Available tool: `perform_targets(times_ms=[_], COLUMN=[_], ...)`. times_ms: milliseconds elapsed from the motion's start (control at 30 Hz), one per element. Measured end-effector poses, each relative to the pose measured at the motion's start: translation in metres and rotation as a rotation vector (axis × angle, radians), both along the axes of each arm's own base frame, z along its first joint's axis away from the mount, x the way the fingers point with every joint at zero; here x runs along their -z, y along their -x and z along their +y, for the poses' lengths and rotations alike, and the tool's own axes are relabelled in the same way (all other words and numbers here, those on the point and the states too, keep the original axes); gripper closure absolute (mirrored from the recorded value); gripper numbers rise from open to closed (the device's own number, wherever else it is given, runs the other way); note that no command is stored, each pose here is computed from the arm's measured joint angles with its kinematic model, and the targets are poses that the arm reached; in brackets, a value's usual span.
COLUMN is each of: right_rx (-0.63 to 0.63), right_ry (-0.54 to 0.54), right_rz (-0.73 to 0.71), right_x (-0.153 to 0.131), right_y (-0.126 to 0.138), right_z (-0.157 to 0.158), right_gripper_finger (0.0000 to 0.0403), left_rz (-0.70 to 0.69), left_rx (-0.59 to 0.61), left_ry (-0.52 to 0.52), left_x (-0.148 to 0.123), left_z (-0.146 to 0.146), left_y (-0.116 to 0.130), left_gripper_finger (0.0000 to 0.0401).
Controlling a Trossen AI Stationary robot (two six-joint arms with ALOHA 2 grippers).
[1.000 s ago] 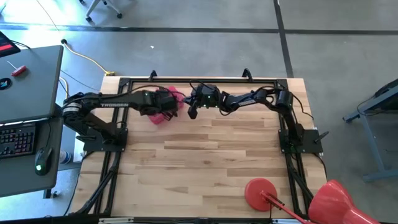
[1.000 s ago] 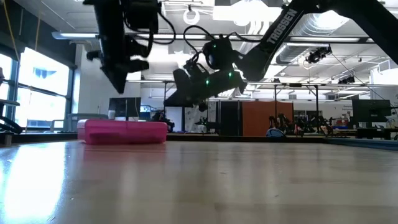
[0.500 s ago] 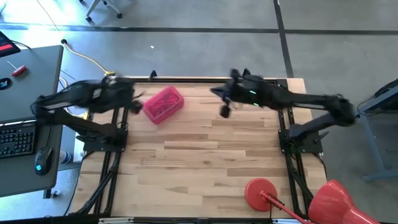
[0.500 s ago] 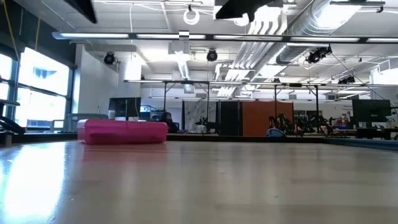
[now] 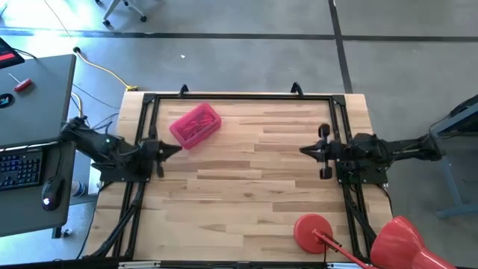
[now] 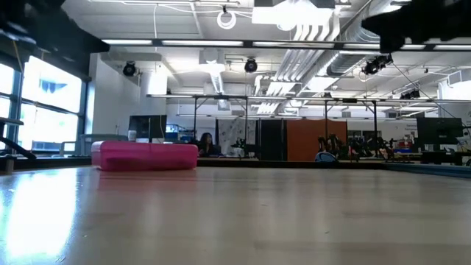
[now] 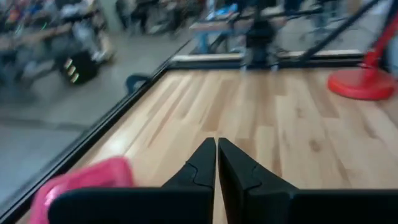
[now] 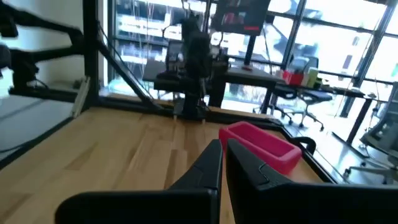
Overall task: Pick & place school supplies into a supply box
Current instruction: Return to Home Position
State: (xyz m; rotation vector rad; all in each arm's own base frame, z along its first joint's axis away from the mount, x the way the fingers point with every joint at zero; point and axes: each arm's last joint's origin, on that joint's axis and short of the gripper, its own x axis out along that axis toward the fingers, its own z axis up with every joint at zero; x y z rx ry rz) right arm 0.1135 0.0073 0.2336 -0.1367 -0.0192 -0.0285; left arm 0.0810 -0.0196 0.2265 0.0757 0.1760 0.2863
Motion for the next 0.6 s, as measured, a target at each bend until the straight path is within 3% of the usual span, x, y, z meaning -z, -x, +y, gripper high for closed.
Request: perform_targets(times_ms=[100,200,333,467,600], right_rx=[-0.027,-0.097,-0.196,-0.181,-0.176], right_ry=[0.006,0.018,0.021,-0.024,-0.031], right_rz=[-0.053,-0.107,-0.115,-0.059,-0.069], right_x=[0.017,0.029,0.04,0.048,0.049], right_y=[0.012,0.02,0.022,0.019,0.019], right_z=[0.0,0.001,0.004,0.004,0.003], right_gripper_finger=[0.0403,0.0403,0.0403,0.0403,0.0403], left_rz=[-0.059,-0.147,-0.239,-0.283,-0.29], left_rx=[0.089,0.182,0.289,0.394,0.401], left_ry=[-0.019,-0.012,-0.079,-0.135,-0.09], left_x=[0.009,0.003,-0.01,-0.004,0.014], left_z=[0.0,0.002,-0.001,-0.006,-0.01], left_y=[0.005,0.012,0.013,0.008,0.002], left_gripper_finger=[0.0358,0.0372,0.0385,0.0376,0.0356])
